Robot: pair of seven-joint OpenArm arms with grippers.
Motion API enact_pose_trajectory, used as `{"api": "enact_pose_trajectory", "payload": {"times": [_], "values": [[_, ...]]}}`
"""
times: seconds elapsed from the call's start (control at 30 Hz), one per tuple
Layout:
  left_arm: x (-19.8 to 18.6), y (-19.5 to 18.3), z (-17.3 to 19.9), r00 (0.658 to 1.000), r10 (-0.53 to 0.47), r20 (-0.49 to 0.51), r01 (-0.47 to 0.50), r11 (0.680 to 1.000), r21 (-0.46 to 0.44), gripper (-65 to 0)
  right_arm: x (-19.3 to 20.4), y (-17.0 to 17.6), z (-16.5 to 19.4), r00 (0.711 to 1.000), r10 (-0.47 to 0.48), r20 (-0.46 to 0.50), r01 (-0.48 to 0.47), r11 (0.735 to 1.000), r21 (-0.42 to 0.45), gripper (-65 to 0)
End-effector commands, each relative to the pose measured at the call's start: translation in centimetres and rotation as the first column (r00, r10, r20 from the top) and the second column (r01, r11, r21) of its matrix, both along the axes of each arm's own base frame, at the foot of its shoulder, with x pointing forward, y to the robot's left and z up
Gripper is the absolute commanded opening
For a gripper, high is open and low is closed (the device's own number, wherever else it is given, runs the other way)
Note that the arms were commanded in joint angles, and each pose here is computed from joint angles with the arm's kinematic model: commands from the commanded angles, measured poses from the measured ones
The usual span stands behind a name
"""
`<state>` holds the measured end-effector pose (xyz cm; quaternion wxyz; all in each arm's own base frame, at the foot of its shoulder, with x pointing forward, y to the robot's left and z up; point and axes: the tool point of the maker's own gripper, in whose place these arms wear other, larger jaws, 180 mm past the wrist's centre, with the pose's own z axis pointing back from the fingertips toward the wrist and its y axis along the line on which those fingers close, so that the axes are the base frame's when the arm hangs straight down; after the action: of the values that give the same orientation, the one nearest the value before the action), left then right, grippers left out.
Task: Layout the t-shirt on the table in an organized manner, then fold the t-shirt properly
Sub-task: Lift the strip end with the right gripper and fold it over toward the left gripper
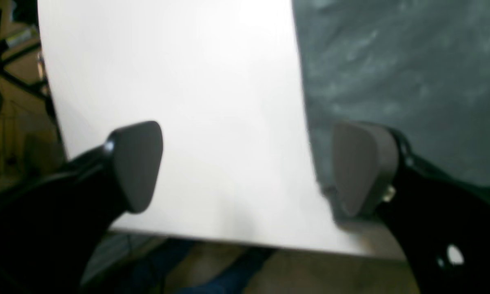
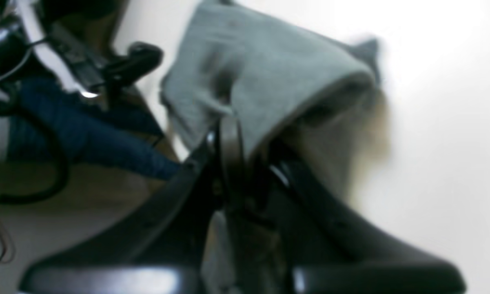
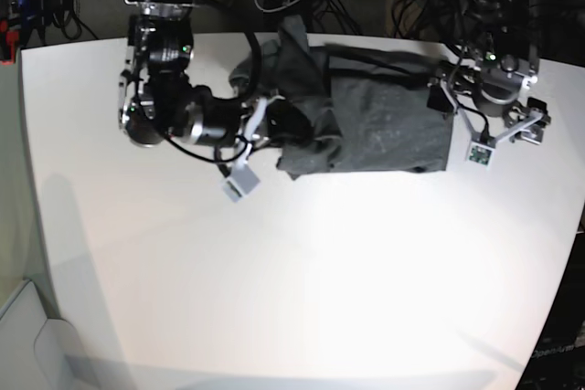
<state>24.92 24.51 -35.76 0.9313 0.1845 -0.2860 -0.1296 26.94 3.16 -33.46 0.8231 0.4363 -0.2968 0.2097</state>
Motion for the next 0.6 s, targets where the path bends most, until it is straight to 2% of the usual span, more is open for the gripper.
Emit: {"api": "enact_pose_trajectory", "payload": {"times": [0.0, 0.1, 0.23, 0.37, 0.57], "values": [[0.9, 0.4, 1.3, 0.999, 0.001, 0.038, -0.001, 1.0, 0.018, -1.0, 1.1, 1.0, 2.3, 0.998, -0.007, 0.06, 0.003, 0.997, 0.072, -65.0], [0.4, 0.6, 1.0, 1.0, 0.008, 0.017, -0.009, 1.0, 0.025, -1.0, 1.2, 2.3, 3.5, 0.996, 0.022, 0.085, -0.031, 0.993, 0.111, -65.0], [-1.0, 1.6, 0.5, 0.999, 0.039, -0.008, -0.038, 0.999, 0.031, -1.0, 1.8, 3.7, 5.0, 0.989, 0.068, 0.133, -0.084, 0.99, 0.116, -65.0], [-3.0, 3.4, 0.7, 0.995, 0.095, -0.017, -0.094, 0.994, 0.054, -1.0, 2.8, 4.4, 6.1, 0.984, 0.06, 0.166, -0.085, 0.985, 0.149, -65.0], [-6.0, 6.4, 0.7, 0.983, 0.178, -0.049, -0.173, 0.98, 0.099, -1.0, 3.1, 7.8, 3.8, 0.991, 0.112, 0.067, -0.124, 0.967, 0.222, -65.0]]}}
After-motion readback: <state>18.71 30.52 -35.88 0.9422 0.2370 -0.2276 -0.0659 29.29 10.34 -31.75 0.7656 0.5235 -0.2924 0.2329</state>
